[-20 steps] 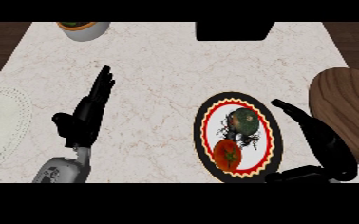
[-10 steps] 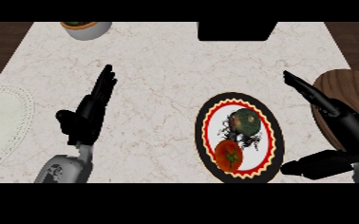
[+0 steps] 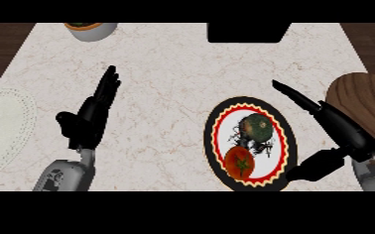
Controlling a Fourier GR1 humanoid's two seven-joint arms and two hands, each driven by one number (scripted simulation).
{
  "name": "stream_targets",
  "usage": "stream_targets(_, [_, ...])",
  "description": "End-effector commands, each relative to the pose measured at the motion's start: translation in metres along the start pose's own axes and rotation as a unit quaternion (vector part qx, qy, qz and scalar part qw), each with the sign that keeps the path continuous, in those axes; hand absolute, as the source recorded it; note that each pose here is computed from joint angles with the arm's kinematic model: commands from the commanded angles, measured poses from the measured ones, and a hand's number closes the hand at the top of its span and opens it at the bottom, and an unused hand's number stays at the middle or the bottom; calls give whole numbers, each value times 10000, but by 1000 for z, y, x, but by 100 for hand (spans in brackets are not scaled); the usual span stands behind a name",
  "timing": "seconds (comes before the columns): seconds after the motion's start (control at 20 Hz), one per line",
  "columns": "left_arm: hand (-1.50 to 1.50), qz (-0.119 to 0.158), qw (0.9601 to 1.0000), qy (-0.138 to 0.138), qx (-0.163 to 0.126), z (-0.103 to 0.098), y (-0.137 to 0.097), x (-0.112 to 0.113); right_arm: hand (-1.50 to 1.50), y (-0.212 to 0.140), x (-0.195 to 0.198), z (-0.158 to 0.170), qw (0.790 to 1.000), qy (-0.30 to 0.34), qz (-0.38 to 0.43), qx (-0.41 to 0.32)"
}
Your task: Pick the squash from the plate and place it in the bowl
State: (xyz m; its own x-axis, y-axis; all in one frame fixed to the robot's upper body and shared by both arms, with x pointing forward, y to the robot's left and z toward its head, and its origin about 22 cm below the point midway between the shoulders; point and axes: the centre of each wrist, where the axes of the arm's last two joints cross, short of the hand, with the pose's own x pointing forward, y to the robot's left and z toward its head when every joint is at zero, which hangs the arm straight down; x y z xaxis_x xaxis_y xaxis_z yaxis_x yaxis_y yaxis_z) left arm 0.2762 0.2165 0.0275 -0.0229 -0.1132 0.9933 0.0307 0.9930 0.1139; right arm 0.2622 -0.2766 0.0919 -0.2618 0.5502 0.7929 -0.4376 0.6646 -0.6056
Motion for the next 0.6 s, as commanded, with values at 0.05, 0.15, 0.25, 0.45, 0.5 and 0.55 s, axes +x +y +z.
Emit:
stream_targets(0.05, [0,-14,10000,-47,33,17,-13,1,-150,3,-17,-2,9990,241,47,370])
stream_targets(0.15, [0,-9,10000,-27,5,-13,-2,14,-150,-5,-25,-14,9989,196,-19,420])
stream_targets(0.25, [0,34,10000,-67,50,0,-6,18,-150,7,-38,-11,9989,155,-64,446])
stream_targets(0.45, [0,17,9999,38,135,14,3,15,-150,-4,-49,7,9987,-105,-313,383])
stream_targets(0.5, [0,16,9999,-75,87,16,9,-12,-150,21,-51,3,9982,12,-474,363])
stream_targets(0.55, [0,77,10000,-26,32,18,-5,-2,-150,0,-38,16,9977,-119,-496,456])
